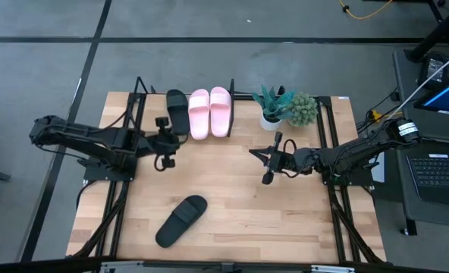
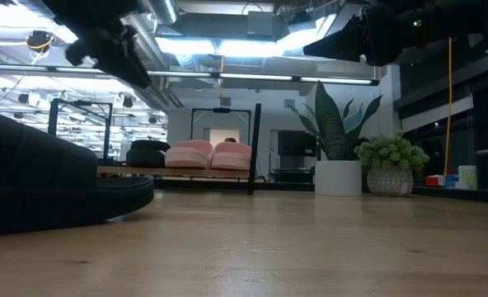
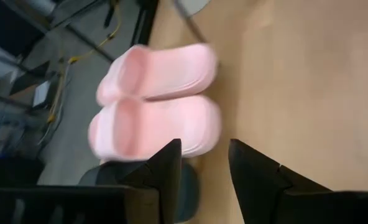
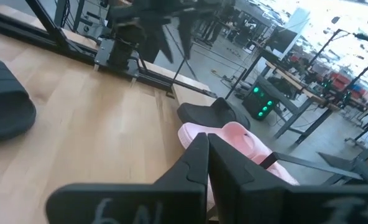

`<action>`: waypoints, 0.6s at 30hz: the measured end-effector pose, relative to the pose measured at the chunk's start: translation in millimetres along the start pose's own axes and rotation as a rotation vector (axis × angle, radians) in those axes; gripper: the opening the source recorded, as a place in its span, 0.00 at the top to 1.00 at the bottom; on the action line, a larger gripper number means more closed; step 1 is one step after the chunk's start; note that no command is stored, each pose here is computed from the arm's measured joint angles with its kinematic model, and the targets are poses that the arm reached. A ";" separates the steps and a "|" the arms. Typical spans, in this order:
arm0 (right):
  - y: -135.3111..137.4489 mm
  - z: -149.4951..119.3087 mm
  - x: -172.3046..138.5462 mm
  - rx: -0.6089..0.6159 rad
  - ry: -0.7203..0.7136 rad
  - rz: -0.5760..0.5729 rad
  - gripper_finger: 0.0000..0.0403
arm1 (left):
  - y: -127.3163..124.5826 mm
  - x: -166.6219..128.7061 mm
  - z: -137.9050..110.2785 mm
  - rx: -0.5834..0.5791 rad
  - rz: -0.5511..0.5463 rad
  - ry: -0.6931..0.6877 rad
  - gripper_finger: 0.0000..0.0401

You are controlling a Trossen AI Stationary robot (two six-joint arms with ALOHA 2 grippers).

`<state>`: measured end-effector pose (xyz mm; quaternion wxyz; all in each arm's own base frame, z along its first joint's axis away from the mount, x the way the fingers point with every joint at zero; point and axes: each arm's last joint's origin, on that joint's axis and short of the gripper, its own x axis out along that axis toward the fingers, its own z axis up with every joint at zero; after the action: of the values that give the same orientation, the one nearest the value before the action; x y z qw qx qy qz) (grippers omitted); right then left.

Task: Pick and place slides into the shelf
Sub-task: Put the black slide on the shelf

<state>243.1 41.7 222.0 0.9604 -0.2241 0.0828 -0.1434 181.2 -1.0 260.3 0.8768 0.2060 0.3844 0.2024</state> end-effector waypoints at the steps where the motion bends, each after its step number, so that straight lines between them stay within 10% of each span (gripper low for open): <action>1: 0.0 0.0 0.0 0.012 0.000 0.000 0.97 | -3.2 -2.0 0.8 0.010 -0.014 -0.011 0.69; 18: 15.6 9.5 -8.3 0.122 -0.051 0.029 0.98 | -61.9 -53.9 0.5 0.127 -0.135 -0.216 0.69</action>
<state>241.2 61.5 224.2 0.9760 -0.1677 0.0529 -0.1286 160.2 -80.3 260.5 0.9100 0.2553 0.3126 0.0948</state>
